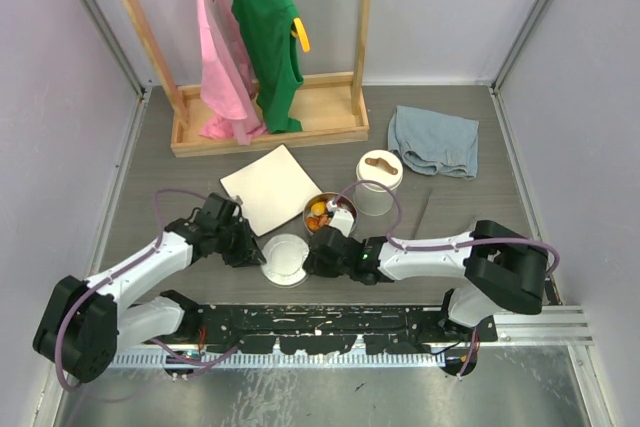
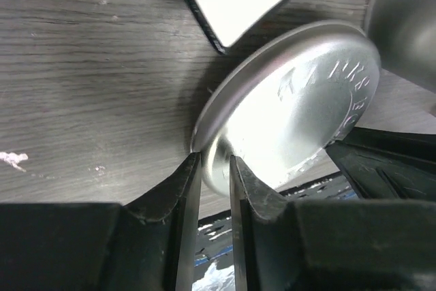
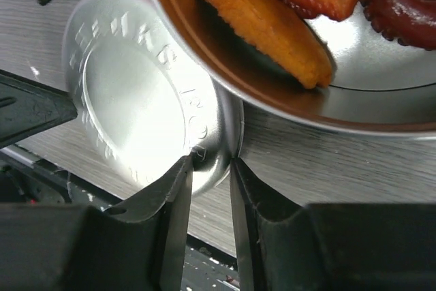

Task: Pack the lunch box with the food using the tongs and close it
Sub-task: Pick up the box lid from the center of the board.

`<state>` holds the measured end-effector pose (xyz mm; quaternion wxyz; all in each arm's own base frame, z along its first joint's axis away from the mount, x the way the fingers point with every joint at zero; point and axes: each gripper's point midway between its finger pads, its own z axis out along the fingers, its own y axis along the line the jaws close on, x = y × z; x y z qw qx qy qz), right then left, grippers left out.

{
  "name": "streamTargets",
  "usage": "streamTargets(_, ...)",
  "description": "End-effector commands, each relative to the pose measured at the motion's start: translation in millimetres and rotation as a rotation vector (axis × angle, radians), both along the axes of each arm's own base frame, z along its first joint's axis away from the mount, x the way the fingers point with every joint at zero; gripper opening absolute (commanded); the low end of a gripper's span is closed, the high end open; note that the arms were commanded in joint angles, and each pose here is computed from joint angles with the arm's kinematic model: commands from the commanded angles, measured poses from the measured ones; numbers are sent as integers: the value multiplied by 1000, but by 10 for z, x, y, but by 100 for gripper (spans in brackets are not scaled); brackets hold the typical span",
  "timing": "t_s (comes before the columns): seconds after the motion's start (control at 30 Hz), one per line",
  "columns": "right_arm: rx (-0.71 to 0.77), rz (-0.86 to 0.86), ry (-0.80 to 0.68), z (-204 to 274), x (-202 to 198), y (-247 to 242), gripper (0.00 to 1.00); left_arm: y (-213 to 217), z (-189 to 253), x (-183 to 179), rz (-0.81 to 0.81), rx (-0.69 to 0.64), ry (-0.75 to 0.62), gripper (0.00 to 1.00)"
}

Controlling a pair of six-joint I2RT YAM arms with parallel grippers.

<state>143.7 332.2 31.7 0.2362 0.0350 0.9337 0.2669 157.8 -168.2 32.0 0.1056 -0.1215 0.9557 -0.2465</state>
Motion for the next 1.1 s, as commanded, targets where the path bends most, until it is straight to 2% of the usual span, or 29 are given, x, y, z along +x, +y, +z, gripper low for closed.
streamTargets(0.0,186,34,-89,630,104,350,34,-172,484,195,-22,-90,-134,23)
streamTargets(0.27,233,57,-94,862,77,419,34,-141,683,191,1,-99,-168,24)
streamTargets(0.47,78,-31,-94,558,190,192,47,80,510,267,35,48,-169,44)
streamTargets(0.53,46,-23,-89,451,199,206,49,134,422,333,53,86,-162,48)
streamTargets(0.87,-106,-40,-100,139,419,214,51,72,145,632,36,92,-170,53)
streamTargets(1.07,-118,-30,-74,-15,476,236,53,-19,-69,513,-27,57,-96,48)
